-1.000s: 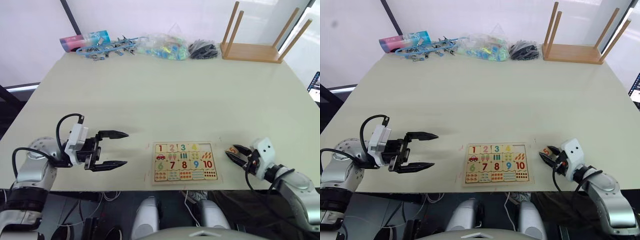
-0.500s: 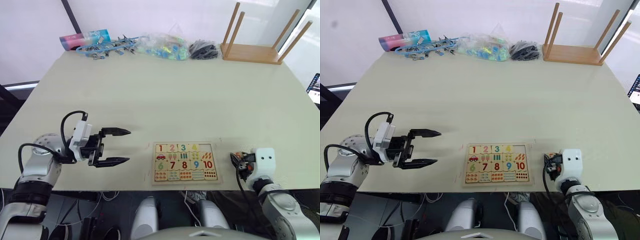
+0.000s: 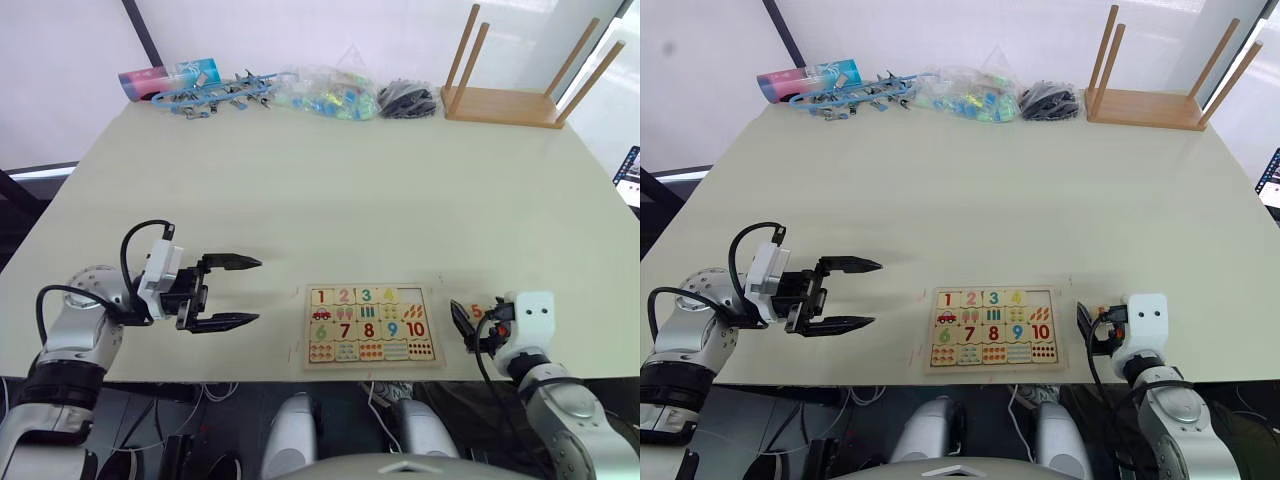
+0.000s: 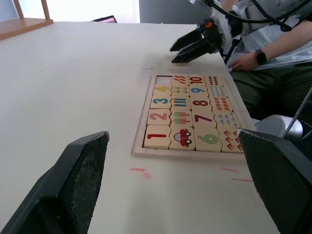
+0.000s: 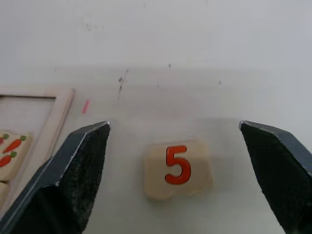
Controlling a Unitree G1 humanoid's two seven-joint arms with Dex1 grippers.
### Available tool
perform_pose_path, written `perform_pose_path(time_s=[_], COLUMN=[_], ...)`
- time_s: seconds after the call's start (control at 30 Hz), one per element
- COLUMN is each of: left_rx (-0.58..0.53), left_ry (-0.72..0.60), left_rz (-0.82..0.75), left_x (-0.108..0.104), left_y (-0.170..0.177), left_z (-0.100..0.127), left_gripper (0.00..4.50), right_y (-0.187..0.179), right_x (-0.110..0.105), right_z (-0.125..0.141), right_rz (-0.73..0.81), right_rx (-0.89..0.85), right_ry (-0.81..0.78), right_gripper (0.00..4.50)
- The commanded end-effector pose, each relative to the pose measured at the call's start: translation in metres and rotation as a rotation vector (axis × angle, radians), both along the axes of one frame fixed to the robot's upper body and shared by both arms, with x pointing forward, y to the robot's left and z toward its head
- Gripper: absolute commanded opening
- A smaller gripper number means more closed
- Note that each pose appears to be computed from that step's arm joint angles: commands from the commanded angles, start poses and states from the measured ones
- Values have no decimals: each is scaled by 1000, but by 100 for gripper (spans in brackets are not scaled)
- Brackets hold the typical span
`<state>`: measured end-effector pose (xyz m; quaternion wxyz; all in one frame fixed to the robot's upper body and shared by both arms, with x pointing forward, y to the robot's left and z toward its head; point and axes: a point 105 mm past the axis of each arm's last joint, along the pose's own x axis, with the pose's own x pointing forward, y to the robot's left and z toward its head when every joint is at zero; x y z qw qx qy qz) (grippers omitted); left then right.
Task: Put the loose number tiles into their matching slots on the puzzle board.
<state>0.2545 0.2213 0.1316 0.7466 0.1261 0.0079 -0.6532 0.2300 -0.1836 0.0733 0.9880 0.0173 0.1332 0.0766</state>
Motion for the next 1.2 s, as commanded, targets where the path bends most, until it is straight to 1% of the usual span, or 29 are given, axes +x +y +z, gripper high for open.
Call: perform_pose_path(time_s=[0.03,0.13,0.23,0.37,0.53,0.67,0.77,0.97,1.2], left_rx=[2,-1,-3,-8,-10,-12,-13,-12,-21], left_ry=[-25,-24,-24,-27,-30,-29,-33,-36,-41], left_rz=[-37,-38,-39,-38,-35,-35,-42,-53,-58], left_x=[-5,-6,-7,-8,-10,-12,-12,-12,-13], left_y=[0,0,-1,0,1,3,3,2,0], left_z=[6,6,5,7,7,7,9,10,11], left_gripper=[450,450,450,450,450,450,450,450,450], right_y=[-8,-8,-11,-16,-24,-34,-40,-47,-50], right_x=[-3,-9,-12,-11,-9,0,9,27,42], right_z=[28,31,32,37,36,35,33,19,9], right_rz=[127,307,412,647,875,1088,1205,1356,1403], right_rx=[-6,-17,-19,-65,-133,-238,-300,-431,-509], right_ry=[-126,-123,-116,-112,-106,-89,-58,31,74], right_gripper=[447,447,447,447,447,447,447,447,447])
